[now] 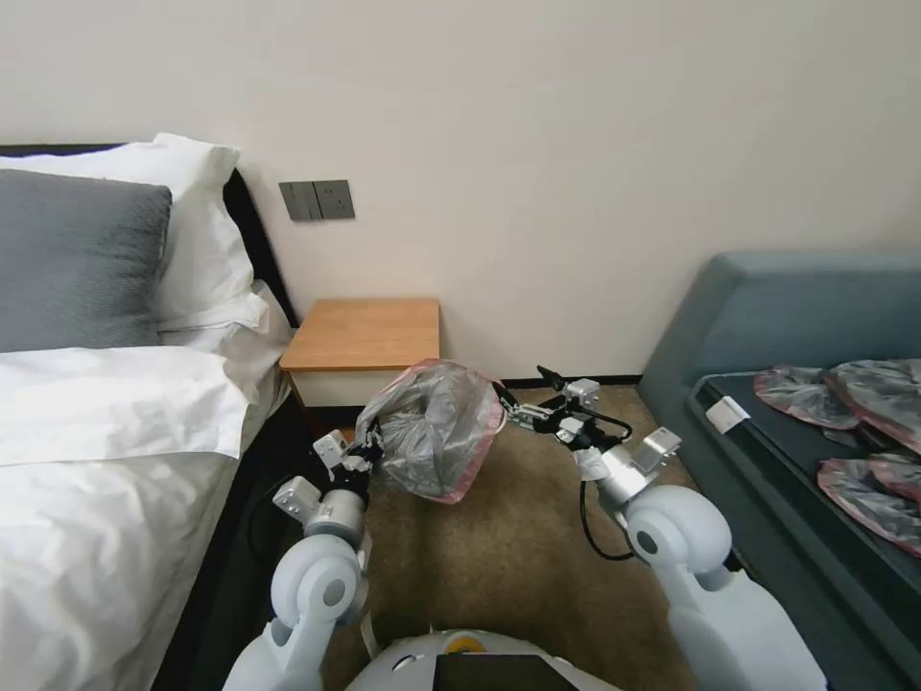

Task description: Pick up the garbage bag from the table and place it over the trash can.

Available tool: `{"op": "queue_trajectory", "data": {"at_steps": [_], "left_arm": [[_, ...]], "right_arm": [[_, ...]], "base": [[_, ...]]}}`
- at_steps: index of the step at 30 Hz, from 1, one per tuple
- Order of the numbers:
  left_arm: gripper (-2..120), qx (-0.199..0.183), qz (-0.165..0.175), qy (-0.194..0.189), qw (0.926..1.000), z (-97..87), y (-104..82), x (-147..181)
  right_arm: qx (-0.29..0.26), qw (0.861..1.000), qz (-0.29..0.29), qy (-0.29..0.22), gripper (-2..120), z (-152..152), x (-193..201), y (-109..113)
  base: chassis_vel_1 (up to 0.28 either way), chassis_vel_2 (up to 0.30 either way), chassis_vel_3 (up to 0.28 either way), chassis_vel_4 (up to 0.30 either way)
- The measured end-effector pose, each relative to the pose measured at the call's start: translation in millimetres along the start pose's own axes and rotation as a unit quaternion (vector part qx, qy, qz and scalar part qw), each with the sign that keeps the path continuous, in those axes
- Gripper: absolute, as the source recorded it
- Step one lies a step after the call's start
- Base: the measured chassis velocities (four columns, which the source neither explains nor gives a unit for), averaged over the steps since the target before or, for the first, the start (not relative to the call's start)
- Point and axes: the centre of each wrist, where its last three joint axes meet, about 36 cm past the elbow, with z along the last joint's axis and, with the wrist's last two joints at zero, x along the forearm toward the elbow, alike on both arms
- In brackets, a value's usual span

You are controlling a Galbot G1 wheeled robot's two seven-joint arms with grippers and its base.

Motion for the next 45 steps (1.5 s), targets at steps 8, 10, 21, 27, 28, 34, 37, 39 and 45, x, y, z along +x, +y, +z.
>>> {"op": "queue_trajectory", "data": {"at_steps": [8, 10, 21, 27, 28, 34, 37, 39, 45], "left_arm": [[7, 0.001, 0.007, 0.002, 1.0, 3.4, -2.5, -1.1], [7, 0.0, 0.008, 0.001, 1.0, 3.4, -2.7, -1.2], [7, 0.0, 0.012, -0.003, 0.9999, 4.4, -3.0, -5.9], [7, 0.002, 0.014, -0.004, 0.9999, 6.0, -2.2, -7.0], [7, 0.002, 0.014, -0.004, 0.9999, 6.2, -1.9, -7.5], [7, 0.001, 0.015, -0.004, 0.9999, 6.7, -1.2, -11.4], [7, 0.001, 0.016, -0.004, 0.9999, 7.0, -1.3, -12.5], [7, 0.001, 0.016, -0.003, 0.9999, 7.5, -1.2, -13.2], [7, 0.005, 0.018, -0.001, 0.9998, 8.2, -1.9, -15.5]], "right_arm": [[0.021, 1.0, 0.006, 0.013, 100, 5.6, -11.6, -0.6], [0.019, 1.0, 0.009, 0.015, 100, 6.7, -13.8, -1.8], [-0.006, 1.0, 0.017, 0.025, 76, 13.2, -19.1, -1.6], [-0.013, 0.999, 0.019, 0.028, 58, 14.6, -19.7, -1.7], [-0.016, 0.999, 0.02, 0.028, 57, 14.9, -19.6, -1.5], [-0.021, 0.999, 0.018, 0.028, 38, 15.4, -20.6, -2.8], [-0.021, 0.999, 0.018, 0.028, 28, 15.1, -20.8, -4.5], [-0.021, 0.999, 0.018, 0.028, 24, 14.7, -20.6, -5.2], [-0.021, 0.999, 0.019, 0.027, 0, 13.6, -19.7, -7.2]], "base": [[0.0, 0.0, 0.0, 0.0], [0.0, 0.0, 0.0, 0.0], [0.0, 0.0, 0.0, 0.0], [0.0, 0.0, 0.0, 0.0], [0.0, 0.0, 0.0, 0.0], [0.0, 0.0, 0.0, 0.0], [0.0, 0.0, 0.0, 0.0], [0.0, 0.0, 0.0, 0.0], [0.0, 0.0, 0.0, 0.0]]}}
